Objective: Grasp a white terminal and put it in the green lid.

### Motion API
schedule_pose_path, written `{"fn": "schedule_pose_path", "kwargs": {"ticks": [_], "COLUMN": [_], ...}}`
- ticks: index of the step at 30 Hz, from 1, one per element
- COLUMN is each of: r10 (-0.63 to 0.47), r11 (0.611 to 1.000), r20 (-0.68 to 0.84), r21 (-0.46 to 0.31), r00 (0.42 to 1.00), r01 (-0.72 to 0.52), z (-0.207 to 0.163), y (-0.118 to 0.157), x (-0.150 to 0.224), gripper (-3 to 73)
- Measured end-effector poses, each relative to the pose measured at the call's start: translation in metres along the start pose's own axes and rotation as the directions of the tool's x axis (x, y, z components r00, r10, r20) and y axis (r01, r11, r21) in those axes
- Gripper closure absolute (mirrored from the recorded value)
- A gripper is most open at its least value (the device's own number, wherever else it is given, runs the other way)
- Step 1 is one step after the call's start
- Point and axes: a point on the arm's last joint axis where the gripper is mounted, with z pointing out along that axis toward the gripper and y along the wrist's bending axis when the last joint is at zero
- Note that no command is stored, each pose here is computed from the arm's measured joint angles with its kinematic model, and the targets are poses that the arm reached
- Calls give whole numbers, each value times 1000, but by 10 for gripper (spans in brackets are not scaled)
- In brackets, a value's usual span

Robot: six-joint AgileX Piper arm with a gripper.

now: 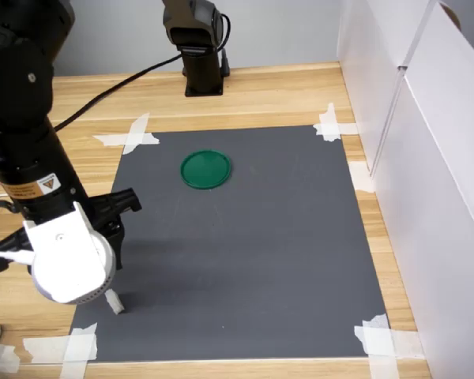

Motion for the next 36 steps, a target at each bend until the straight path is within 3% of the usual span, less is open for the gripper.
{"fn": "schedule_pose_path", "kwargs": {"ticks": [13,36], "r10": [-104,-102], "r11": [995,993], "r20": [-4,-4], "r21": [0,-57], "r00": [995,995], "r01": [104,102], "z": [22,56], "y": [-3,-1], "x": [-1,-1], "gripper": [154,154]}}
